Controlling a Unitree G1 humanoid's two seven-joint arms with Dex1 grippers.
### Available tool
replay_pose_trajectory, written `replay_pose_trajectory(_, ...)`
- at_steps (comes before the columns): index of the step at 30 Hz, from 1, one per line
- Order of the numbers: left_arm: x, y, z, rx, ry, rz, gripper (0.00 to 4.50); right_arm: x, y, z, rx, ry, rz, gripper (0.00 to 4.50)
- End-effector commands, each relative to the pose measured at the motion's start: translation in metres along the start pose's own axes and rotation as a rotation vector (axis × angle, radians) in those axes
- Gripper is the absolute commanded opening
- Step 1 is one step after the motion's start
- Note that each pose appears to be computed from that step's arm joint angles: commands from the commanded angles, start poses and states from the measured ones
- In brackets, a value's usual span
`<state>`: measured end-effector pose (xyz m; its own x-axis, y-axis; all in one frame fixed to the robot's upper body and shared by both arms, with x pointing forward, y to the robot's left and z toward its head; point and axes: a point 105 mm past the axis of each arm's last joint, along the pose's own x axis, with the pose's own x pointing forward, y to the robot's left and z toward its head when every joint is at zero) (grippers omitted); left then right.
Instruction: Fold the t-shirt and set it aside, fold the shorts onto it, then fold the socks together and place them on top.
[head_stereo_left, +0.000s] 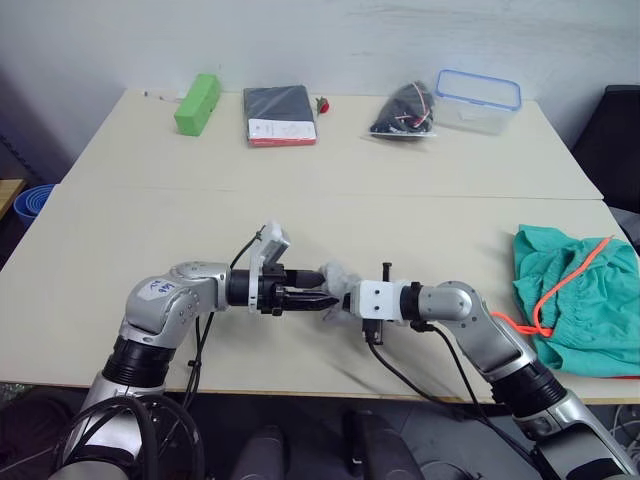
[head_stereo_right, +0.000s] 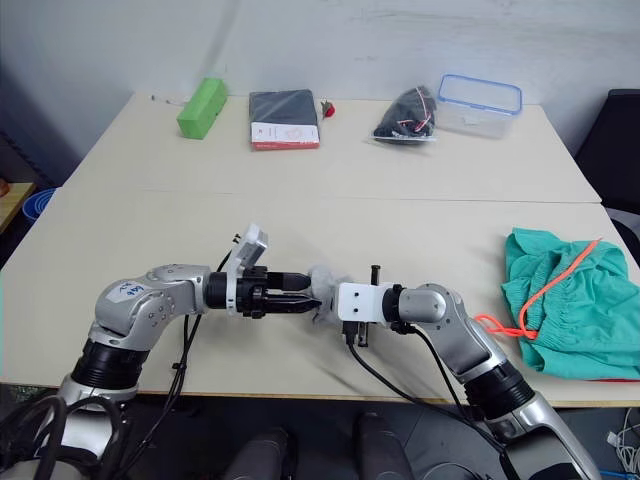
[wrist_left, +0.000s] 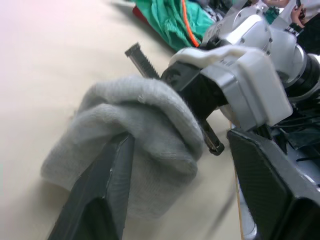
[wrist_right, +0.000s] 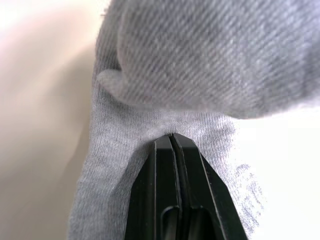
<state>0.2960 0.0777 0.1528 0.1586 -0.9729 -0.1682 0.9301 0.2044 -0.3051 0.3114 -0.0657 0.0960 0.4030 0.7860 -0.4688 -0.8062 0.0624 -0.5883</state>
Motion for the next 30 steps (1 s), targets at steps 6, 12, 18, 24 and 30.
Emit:
replay_pose_trajectory(6, -0.009, 0.004, -0.010, 0.137, 0.097, -0.016, 0.23, -0.006, 0.005, -0.025, 0.042, 0.099, 0.029, 0.00)
replay_pose_trajectory(12, -0.007, 0.019, -0.018, 0.237, 0.174, 0.015, 0.03, -0.006, 0.003, -0.024, 0.043, 0.099, 0.022, 0.00)
replay_pose_trajectory(18, -0.003, 0.018, -0.017, 0.248, 0.177, -0.012, 0.03, -0.007, 0.004, -0.025, 0.047, 0.104, 0.019, 0.00)
replay_pose_trajectory(24, -0.006, 0.014, -0.011, 0.218, 0.146, -0.030, 1.23, -0.008, 0.004, -0.027, 0.049, 0.108, 0.019, 0.00)
replay_pose_trajectory(30, -0.011, 0.023, -0.011, 0.268, 0.169, 0.013, 2.72, -0.008, 0.004, -0.027, 0.047, 0.110, 0.020, 0.00)
